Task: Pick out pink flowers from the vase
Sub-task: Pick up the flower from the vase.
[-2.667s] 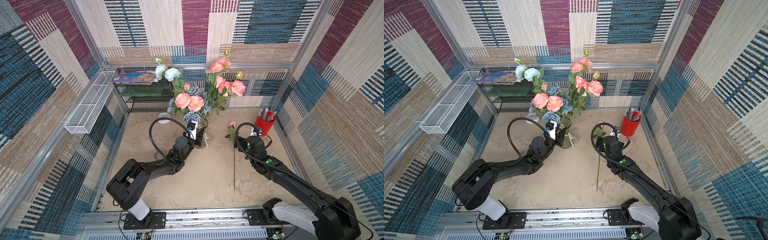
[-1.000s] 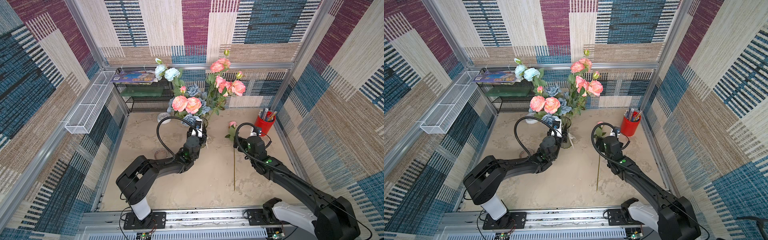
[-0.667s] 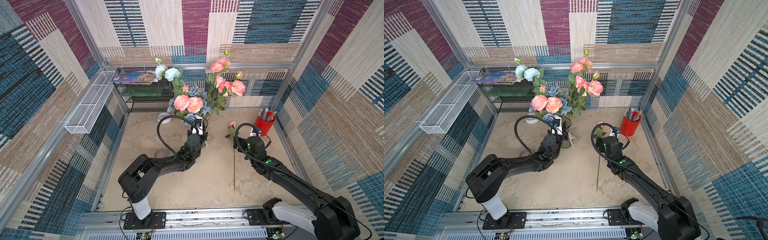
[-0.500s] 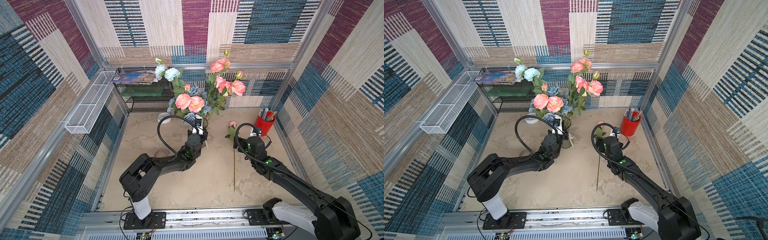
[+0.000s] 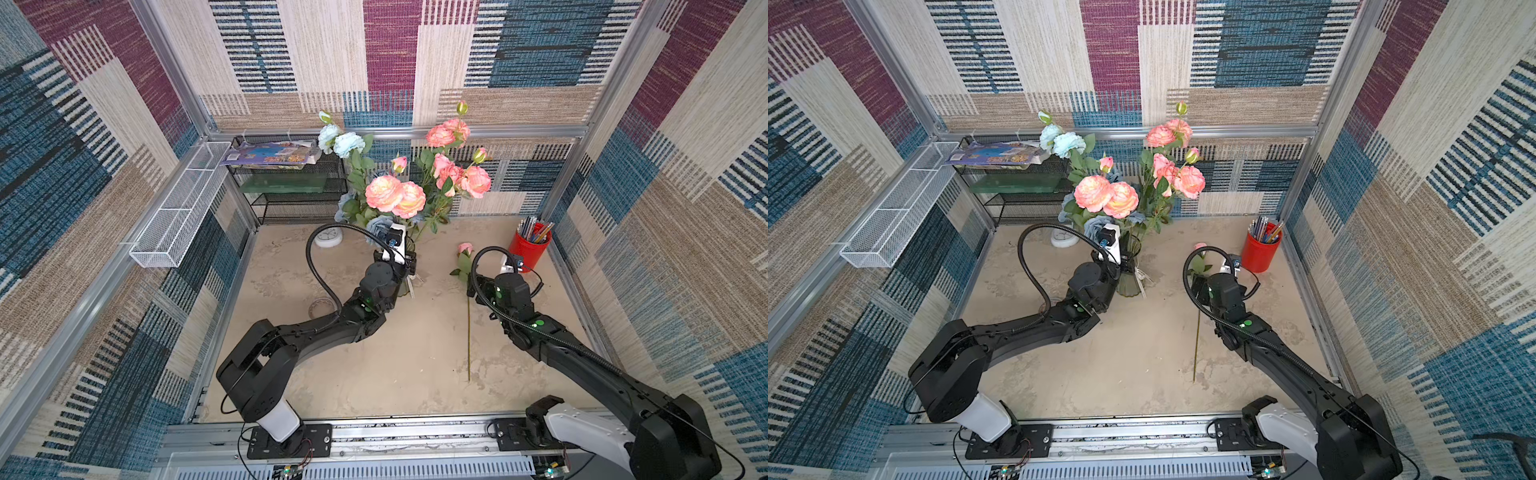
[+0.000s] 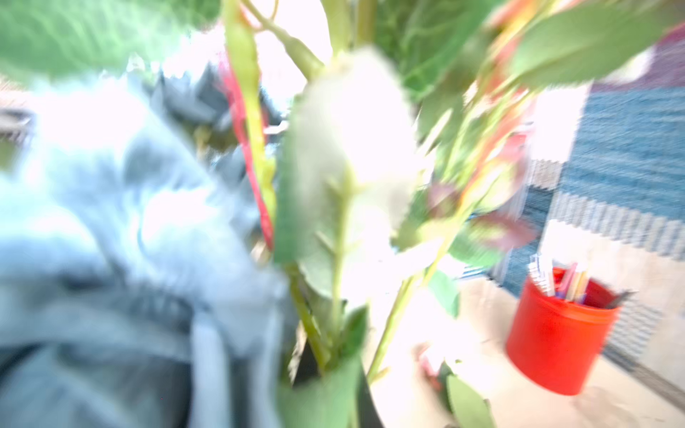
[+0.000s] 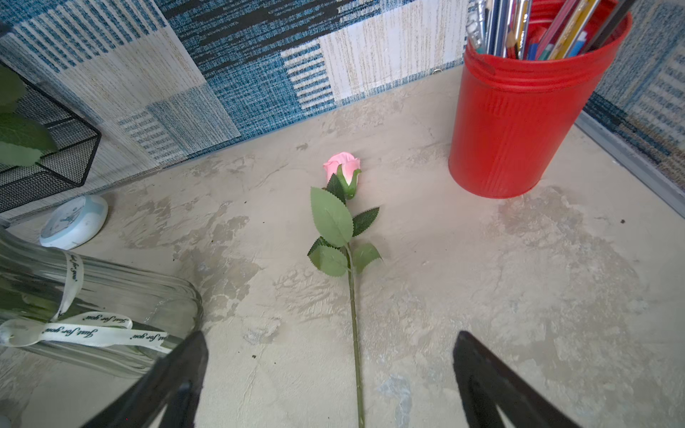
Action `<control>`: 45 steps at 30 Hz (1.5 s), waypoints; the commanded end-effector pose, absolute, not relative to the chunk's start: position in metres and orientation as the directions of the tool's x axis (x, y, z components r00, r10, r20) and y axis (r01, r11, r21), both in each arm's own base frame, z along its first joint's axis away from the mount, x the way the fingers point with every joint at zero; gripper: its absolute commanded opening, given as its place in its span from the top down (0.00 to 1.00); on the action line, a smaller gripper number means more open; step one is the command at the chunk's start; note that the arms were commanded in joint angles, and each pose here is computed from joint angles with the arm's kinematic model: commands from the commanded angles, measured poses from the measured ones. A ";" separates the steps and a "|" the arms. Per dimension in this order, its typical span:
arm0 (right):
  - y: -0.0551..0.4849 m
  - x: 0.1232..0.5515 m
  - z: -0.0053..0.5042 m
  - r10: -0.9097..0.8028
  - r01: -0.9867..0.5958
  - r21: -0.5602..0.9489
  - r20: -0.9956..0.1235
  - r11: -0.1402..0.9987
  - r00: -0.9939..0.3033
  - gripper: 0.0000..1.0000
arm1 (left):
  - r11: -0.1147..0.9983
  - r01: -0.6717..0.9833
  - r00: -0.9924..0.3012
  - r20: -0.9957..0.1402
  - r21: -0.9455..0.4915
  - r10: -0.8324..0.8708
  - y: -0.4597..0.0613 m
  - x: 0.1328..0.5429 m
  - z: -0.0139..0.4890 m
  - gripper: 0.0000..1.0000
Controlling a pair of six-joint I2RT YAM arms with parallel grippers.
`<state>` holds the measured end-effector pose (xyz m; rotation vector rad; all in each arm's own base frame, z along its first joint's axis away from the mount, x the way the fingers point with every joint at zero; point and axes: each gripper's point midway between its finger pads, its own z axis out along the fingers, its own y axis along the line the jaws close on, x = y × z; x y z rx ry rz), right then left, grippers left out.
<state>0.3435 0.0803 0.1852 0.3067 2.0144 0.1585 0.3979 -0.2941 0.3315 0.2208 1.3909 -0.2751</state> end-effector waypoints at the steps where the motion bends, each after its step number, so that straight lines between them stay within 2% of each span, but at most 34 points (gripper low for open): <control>1: 0.083 0.347 0.196 0.301 0.137 0.268 -0.869 0.953 -0.392 0.03 | 0.919 0.391 0.173 -0.985 0.053 -0.016 -0.306 0.393 0.344 0.93; 10: 0.088 0.347 0.210 0.302 0.092 0.289 -0.878 0.953 -0.372 0.03 | 0.888 0.459 0.143 -0.988 0.015 -0.057 -0.299 0.392 0.371 0.93; 15: 0.116 0.347 0.237 0.295 -0.079 0.340 -0.892 0.937 -0.344 0.01 | 0.845 0.534 0.110 -0.992 0.003 -0.067 -0.296 0.384 0.384 0.93; 20: 0.150 0.333 0.289 0.292 -0.291 0.351 -0.929 0.890 -0.227 0.00 | 0.806 0.591 0.094 -0.993 -0.004 -0.073 -0.290 0.379 0.407 0.94; 34: 0.191 0.308 0.377 0.263 -0.511 0.251 -0.964 0.822 -0.051 0.01 | 0.726 0.684 0.110 -0.973 -0.074 -0.202 -0.273 0.374 0.501 0.97; 38: 0.191 0.299 0.401 0.282 -0.546 0.243 -0.959 0.802 -0.013 0.01 | 0.636 0.767 0.083 -0.969 -0.086 -0.231 -0.285 0.361 0.523 0.97; 41: 0.194 0.295 0.423 0.286 -0.572 0.240 -0.958 0.785 -0.009 0.03 | 0.493 0.865 0.029 -0.971 -0.094 -0.237 -0.305 0.342 0.529 0.96; 45: 0.203 0.282 0.453 0.276 -0.643 0.204 -0.961 0.738 0.012 0.04 | 0.241 0.960 -0.096 -0.976 -0.144 -0.197 -0.333 0.314 0.519 0.94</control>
